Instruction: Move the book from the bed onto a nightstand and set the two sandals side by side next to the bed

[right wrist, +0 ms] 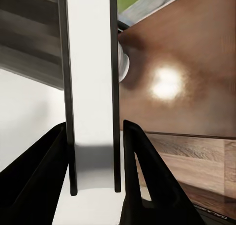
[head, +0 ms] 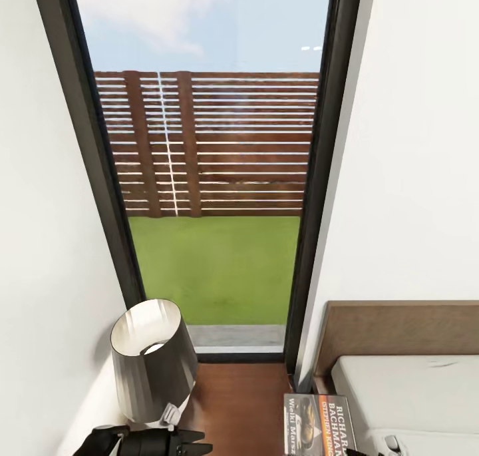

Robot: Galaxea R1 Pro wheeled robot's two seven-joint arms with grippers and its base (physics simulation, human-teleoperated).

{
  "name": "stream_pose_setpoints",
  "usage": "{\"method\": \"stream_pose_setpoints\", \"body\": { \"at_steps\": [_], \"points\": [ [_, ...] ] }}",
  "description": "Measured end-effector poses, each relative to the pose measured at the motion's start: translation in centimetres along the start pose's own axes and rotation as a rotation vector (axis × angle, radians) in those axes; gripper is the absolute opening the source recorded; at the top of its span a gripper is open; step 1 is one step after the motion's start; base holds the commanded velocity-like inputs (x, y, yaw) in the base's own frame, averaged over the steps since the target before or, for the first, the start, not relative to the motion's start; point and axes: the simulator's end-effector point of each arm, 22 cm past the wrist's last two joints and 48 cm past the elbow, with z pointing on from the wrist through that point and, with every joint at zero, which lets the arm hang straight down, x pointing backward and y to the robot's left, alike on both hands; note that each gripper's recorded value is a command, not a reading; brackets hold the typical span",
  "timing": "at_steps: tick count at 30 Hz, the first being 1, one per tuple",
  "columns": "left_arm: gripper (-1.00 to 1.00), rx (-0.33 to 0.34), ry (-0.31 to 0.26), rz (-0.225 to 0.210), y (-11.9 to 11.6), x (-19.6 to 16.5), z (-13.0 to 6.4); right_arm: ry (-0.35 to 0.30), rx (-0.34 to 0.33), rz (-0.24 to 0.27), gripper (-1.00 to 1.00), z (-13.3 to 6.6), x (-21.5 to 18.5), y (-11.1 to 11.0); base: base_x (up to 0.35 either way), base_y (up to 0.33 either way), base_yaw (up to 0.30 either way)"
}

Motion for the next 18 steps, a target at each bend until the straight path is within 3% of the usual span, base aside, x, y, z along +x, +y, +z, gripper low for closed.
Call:
{"method": "stream_pose_setpoints", "body": {
  "at_steps": [3,9,14,18],
  "points": [
    [1.00,0.000,0.000,0.000,0.0,0.0,0.0,0.004,-0.008,0.004,-1.00,0.5,0.1,0.4,0.000,0.000,0.000],
    [1.00,0.000,0.000,0.000,0.0,0.0,0.0,0.055,-0.119,0.085,-1.00,6.2,1.2,5.7,0.000,0.000,0.000],
    [1.00,0.000,0.000,0.000,0.0,0.0,0.0,0.042,-0.059,0.032,-1.00,9.0,-1.1,6.8,0.000,0.000,0.000],
    [1.00,0.000,0.000,0.000,0.0,0.0,0.1,0.043,-0.061,0.022,-1.00,13.4,-0.3,9.9,0.000,0.000,0.000]
  ]
}}
